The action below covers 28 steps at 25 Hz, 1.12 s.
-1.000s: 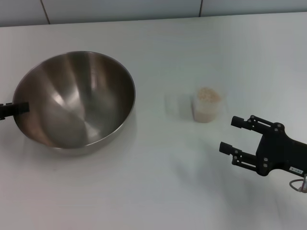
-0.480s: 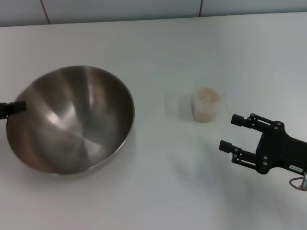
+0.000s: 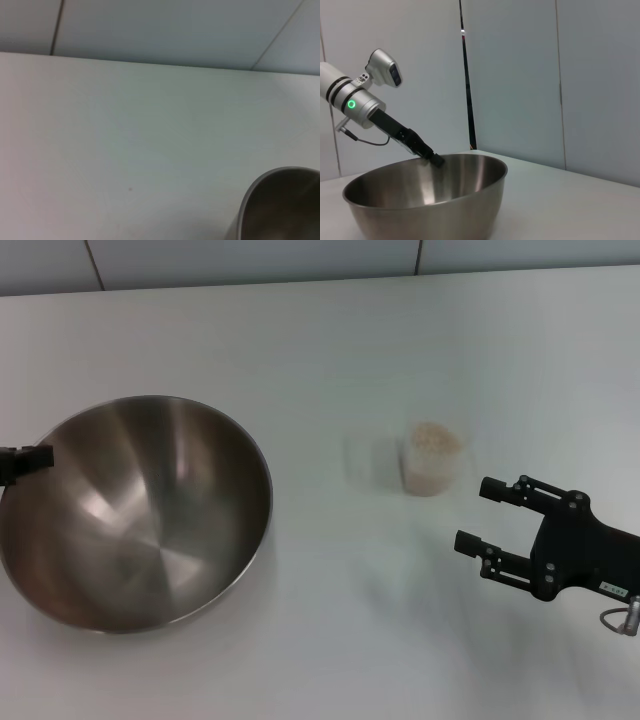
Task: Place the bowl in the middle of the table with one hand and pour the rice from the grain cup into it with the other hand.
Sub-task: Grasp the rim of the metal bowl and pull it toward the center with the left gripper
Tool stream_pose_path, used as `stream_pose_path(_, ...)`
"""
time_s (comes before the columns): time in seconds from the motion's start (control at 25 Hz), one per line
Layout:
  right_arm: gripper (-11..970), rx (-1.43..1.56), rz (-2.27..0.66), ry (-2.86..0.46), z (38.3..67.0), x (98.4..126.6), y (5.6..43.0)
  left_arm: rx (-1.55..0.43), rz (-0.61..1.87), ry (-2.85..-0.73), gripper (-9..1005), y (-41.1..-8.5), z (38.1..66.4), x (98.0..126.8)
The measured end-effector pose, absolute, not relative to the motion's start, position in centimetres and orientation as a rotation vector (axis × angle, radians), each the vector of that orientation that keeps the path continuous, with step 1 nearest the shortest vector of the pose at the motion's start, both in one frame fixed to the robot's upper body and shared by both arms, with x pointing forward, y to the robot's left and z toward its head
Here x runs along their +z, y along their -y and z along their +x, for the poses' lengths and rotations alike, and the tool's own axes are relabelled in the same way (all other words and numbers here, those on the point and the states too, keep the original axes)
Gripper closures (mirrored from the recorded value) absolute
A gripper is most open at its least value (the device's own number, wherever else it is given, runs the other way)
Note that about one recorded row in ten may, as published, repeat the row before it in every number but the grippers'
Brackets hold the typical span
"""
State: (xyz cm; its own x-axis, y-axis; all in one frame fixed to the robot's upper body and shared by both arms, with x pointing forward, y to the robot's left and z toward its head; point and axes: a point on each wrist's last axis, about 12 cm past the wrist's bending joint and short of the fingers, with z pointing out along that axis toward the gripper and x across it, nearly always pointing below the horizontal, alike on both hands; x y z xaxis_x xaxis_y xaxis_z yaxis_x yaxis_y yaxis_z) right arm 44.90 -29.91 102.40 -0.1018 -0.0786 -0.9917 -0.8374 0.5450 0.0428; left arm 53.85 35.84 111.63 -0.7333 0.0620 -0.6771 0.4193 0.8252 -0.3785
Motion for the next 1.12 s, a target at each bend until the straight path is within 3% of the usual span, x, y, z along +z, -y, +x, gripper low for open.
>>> stream_pose_path(1.12, 247, 0.774, -0.821, -1.547, 45.8, 102.6, 29.4, -0.706, 0.544, -2.266, 945, -33.0, 56.1, 114.8)
